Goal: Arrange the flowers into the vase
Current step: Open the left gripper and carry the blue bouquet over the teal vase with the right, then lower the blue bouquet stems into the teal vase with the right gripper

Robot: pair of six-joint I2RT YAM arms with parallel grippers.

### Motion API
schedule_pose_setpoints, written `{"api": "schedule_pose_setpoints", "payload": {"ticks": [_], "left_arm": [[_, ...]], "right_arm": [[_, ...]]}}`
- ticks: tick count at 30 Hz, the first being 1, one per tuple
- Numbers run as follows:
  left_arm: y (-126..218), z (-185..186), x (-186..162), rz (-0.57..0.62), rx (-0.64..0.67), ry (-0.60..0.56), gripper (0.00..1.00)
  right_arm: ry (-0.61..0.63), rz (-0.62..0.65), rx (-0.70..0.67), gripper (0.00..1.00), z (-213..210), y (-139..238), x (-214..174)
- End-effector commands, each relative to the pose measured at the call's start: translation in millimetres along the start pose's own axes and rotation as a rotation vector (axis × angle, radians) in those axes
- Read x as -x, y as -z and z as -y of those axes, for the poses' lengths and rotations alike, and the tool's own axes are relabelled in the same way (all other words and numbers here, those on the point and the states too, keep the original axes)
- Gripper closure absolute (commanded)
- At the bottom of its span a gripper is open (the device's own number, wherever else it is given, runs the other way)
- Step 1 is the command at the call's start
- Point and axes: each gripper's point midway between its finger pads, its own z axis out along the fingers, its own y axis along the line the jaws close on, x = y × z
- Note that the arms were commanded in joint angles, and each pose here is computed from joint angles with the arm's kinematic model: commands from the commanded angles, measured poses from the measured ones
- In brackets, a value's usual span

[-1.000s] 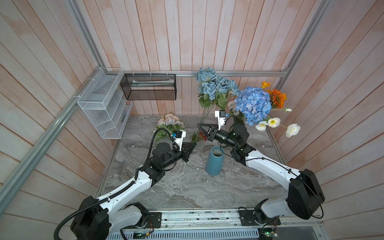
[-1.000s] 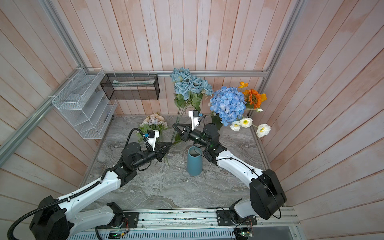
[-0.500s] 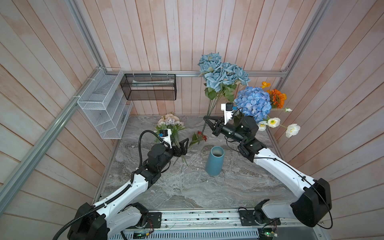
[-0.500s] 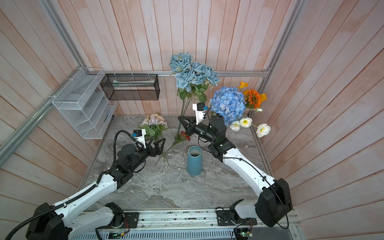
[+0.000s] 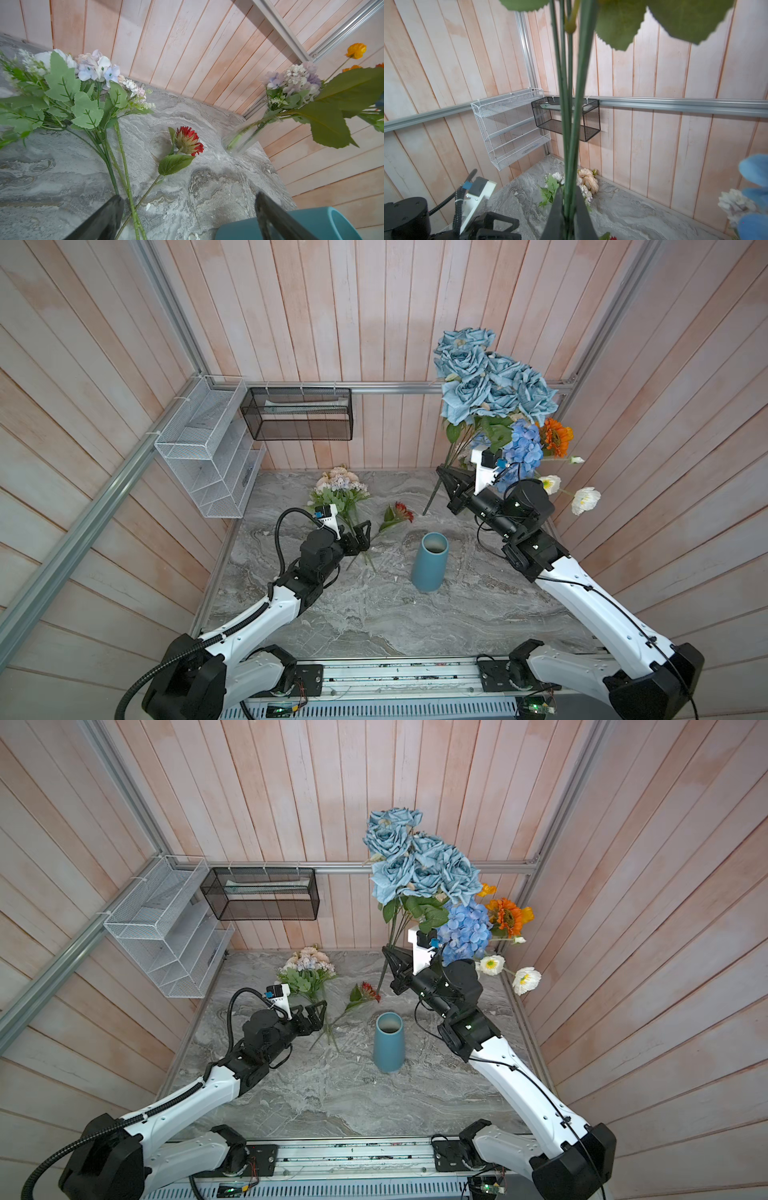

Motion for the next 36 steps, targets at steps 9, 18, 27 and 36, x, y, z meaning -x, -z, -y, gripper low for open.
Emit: {"api": "schedule_pose_setpoints", "payload": {"ticks": [9, 18, 27, 36], "left_arm": [[-6, 6, 3, 0.002, -0.026, 0.003, 0.0], [-12, 11, 0, -0.024, -0.051, -0.013, 0.0], [-10, 9, 0, -0.025, -0.034, 0.008, 0.0], [-11, 7, -1, -0.033, -0.021, -0.008, 0.0]], "right_arm": [[-0.062, -0.096, -0.063, 1.0, 10, 25, -48], [-0.081, -0.149, -0.081, 1.0, 13, 40, -79], [-0.048, -0.299, -0.104, 1.0, 4, 41, -145], [-0.028, -0.382, -0.133, 0.83, -2, 49, -171]]}}
